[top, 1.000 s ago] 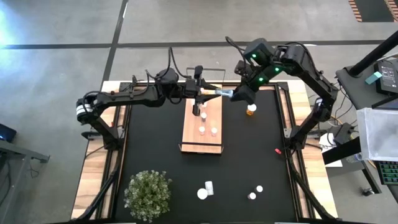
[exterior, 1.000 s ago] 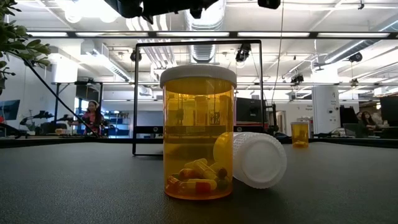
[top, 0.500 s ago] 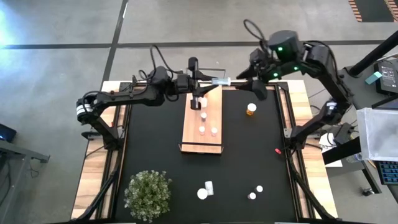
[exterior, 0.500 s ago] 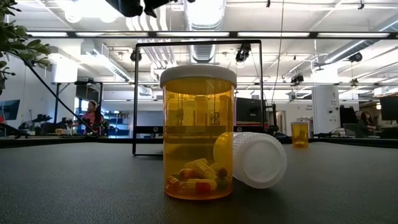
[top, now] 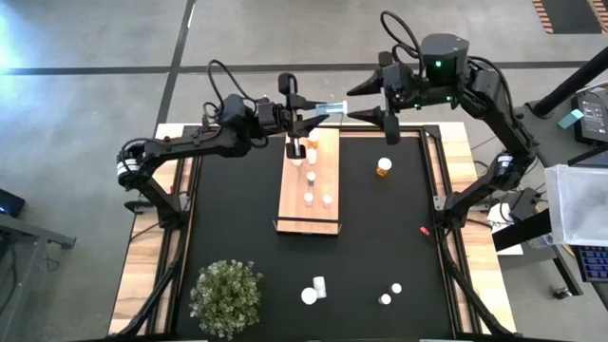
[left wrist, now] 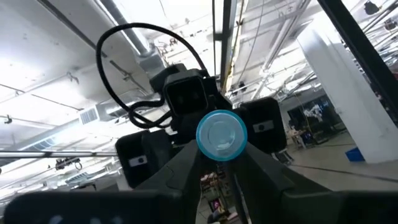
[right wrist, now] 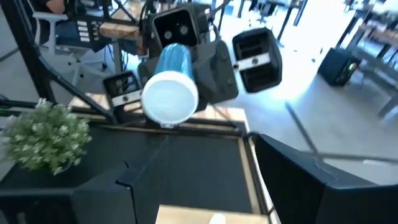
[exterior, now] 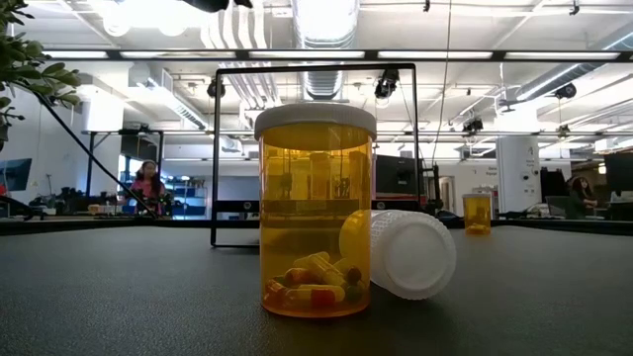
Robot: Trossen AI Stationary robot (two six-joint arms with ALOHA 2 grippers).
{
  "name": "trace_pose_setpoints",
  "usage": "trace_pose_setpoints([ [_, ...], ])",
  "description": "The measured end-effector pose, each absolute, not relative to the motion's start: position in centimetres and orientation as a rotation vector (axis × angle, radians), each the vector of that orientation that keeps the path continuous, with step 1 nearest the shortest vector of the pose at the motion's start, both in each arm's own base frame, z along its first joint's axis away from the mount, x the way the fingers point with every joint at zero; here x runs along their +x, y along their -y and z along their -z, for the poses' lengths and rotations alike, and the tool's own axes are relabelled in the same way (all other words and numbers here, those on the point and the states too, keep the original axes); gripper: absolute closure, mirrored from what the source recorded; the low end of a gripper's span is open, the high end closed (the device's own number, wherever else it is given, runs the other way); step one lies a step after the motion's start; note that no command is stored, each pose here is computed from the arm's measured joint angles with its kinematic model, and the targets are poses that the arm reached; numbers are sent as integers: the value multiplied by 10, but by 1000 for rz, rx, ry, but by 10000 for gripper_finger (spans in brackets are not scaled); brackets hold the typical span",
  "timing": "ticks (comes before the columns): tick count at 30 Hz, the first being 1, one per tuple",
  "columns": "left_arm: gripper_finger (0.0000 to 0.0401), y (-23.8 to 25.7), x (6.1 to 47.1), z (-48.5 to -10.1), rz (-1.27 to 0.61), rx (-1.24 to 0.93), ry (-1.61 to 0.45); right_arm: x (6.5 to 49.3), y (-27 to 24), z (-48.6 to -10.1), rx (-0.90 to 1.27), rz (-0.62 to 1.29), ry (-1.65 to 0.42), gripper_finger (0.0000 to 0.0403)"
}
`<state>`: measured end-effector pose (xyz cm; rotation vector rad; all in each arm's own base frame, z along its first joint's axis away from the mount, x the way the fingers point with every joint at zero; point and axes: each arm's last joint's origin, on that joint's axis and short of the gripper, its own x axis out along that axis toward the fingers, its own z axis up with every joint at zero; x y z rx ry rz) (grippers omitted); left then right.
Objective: Pick and place medicine bottles onto shelf by color
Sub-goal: Put the top blue pill bottle on the shelf aligned with the other blue pill bottle
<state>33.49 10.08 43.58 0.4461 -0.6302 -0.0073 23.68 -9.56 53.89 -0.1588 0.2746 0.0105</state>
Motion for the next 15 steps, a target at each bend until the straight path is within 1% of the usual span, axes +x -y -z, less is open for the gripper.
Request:
trace_pose_setpoints([
  [8, 319, -101, 335, -436, 6, 445, 626, 246, 98, -544, -198, -31, -193, 170],
  [15, 319, -102, 335, -436, -36, 438, 622, 247, 95, -546, -173, -59, -168, 172],
])
